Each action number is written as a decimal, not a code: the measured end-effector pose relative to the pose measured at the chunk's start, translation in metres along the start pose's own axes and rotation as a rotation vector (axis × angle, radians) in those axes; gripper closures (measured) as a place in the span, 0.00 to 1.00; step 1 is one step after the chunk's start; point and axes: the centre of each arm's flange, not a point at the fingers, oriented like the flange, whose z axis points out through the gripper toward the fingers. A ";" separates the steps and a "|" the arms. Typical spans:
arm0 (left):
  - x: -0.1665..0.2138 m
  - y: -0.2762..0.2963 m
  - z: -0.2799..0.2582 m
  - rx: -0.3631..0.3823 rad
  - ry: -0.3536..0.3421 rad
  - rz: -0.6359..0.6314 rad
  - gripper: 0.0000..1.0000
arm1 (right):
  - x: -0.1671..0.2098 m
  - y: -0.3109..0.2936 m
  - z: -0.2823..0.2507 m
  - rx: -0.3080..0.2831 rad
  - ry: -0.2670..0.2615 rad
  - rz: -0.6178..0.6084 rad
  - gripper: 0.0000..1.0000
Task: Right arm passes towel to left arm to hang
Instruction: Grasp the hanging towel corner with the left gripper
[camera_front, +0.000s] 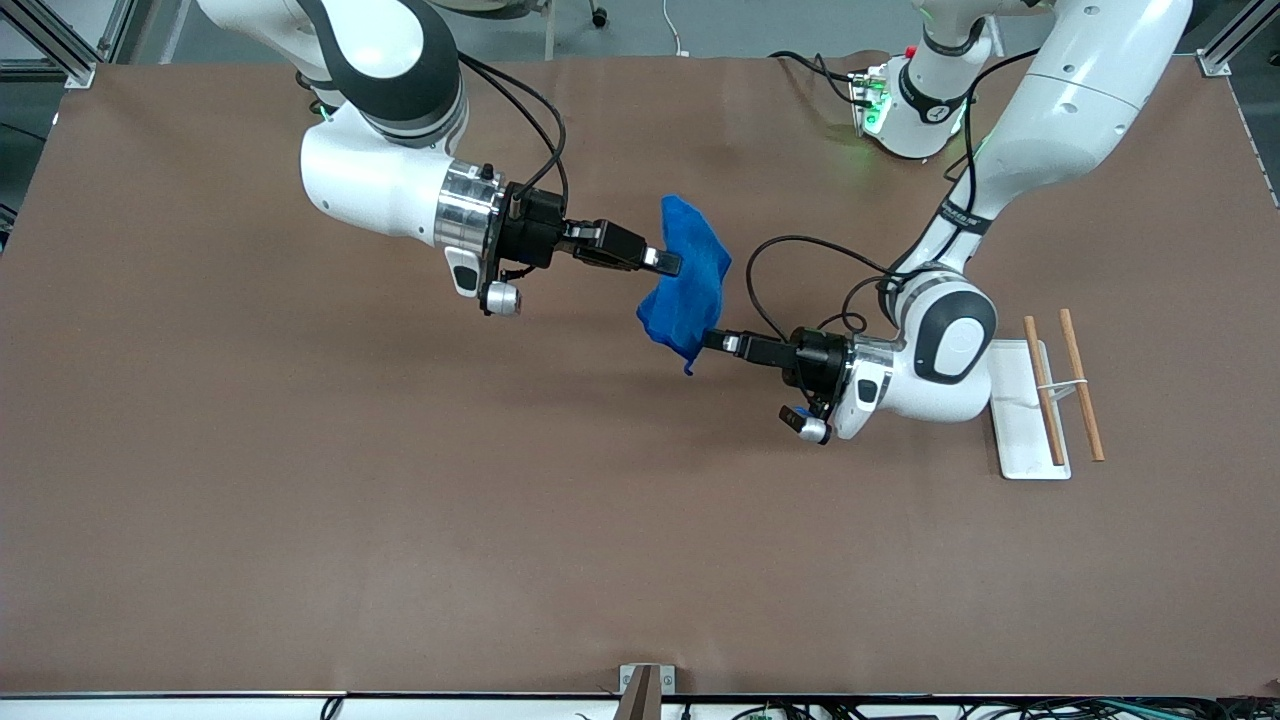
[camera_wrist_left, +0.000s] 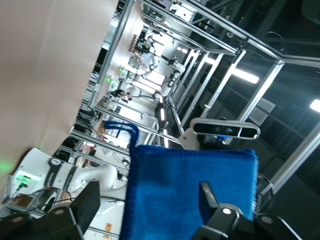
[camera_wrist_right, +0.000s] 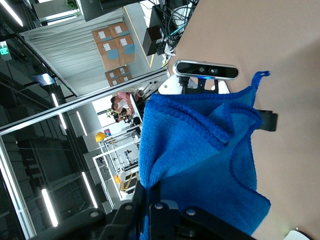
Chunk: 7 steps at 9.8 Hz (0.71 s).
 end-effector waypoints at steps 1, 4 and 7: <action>-0.003 0.005 -0.004 -0.029 -0.025 0.001 0.23 | 0.001 0.000 0.000 0.000 0.000 0.001 0.94; -0.008 0.012 -0.010 -0.059 -0.063 0.004 0.29 | 0.001 0.000 0.001 0.002 0.000 0.003 0.94; -0.009 0.012 -0.005 -0.061 -0.072 0.002 0.55 | 0.002 0.000 0.001 0.004 0.000 0.004 0.94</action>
